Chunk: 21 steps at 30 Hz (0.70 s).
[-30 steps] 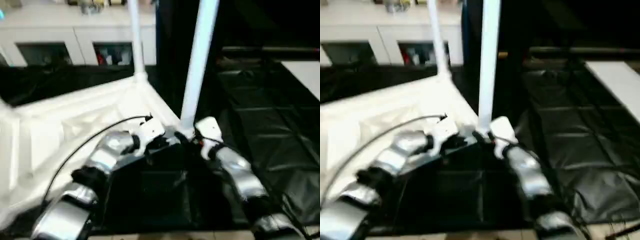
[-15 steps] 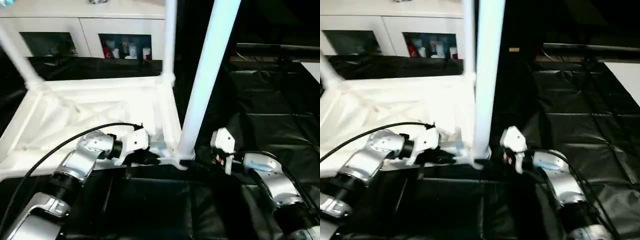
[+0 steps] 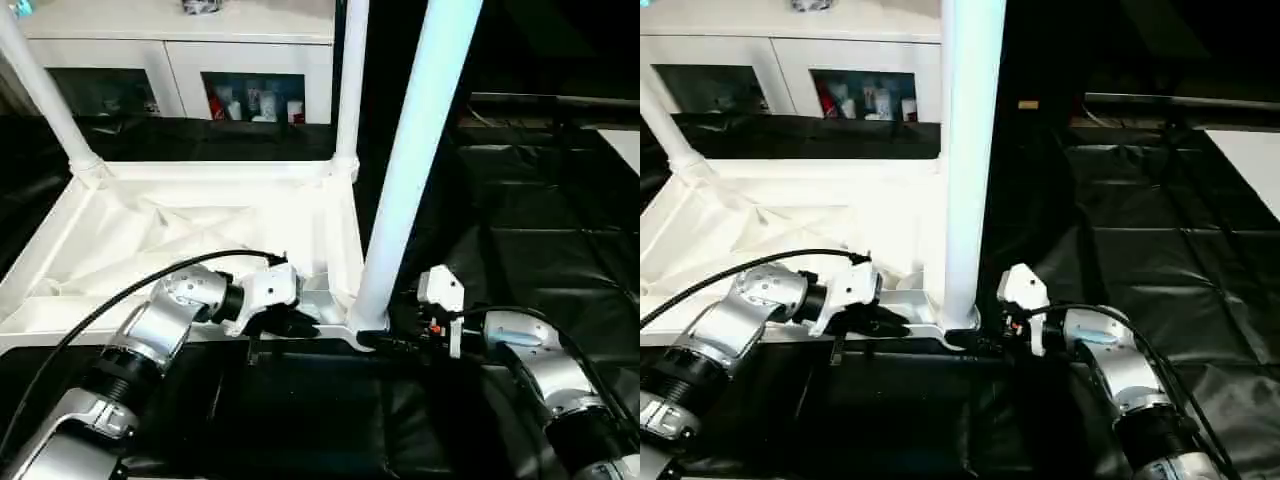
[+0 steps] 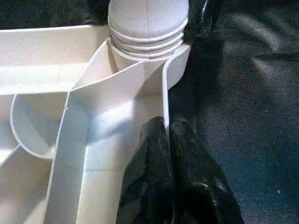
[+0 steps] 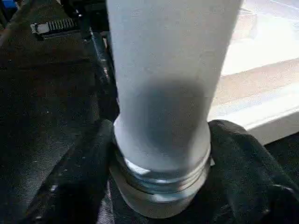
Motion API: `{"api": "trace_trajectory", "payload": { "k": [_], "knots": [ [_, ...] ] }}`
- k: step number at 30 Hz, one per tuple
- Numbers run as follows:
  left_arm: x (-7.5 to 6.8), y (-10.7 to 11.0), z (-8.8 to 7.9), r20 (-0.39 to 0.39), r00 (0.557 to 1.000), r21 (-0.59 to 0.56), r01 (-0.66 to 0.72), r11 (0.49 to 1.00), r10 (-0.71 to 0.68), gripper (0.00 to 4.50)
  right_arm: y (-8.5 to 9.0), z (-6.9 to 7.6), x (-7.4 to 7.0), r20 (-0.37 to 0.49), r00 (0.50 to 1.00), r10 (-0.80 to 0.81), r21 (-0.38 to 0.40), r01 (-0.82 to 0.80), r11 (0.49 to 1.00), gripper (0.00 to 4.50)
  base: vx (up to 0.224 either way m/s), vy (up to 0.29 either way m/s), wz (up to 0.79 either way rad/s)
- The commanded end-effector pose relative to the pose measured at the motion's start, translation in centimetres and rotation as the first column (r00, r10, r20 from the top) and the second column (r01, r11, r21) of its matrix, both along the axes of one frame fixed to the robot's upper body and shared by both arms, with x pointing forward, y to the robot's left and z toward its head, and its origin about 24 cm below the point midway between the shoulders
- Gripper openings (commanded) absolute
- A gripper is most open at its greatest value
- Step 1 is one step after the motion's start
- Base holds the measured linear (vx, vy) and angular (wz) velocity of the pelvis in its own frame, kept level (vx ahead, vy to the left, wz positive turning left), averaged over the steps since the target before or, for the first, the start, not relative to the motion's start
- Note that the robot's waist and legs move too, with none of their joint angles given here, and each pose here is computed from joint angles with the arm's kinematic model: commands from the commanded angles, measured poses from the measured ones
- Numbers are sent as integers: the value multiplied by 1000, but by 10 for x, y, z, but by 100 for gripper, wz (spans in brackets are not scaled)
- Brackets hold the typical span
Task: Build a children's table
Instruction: Rotate leg to tighten
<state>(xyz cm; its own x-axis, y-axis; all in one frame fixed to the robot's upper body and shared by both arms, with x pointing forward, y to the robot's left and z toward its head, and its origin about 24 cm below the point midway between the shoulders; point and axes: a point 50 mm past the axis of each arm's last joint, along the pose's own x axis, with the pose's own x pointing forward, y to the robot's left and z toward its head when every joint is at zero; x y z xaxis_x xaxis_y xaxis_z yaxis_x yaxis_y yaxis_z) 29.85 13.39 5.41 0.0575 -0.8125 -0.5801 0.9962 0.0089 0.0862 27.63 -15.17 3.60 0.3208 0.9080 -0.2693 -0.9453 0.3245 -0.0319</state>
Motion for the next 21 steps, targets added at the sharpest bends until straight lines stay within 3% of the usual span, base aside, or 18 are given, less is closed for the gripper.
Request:
{"api": "trace_trajectory", "payload": {
  "k": [1, 5, 15, 21],
  "knots": [
    [-12, 2, -21, -98, 995, 80, 36, 996, -28, 0, 1, 5, 4, 18, 1000, 1, -7, 0, 1000, 309, 0, 0, 0],
    [-12, 3, -22, -102, 994, 86, 37, 996, -28, 0, 1, 4, 4, 12, 1000, 3, -9, -3, 1000, 274, 0, 0, 0],
    [-12, 3, -24, -100, 995, 96, 18, 995, -9, 0, 4, 0, 2, 14, 1000, -16, -12, 16, 1000, 265, 0, 0, 0],
    [1, -15, -34, -21, 985, 50, -170, 984, 171, 0, 19, -18, 9, 15, 970, -243, -1, 243, 970, 264, -8, 0, 0]
  ]
}}
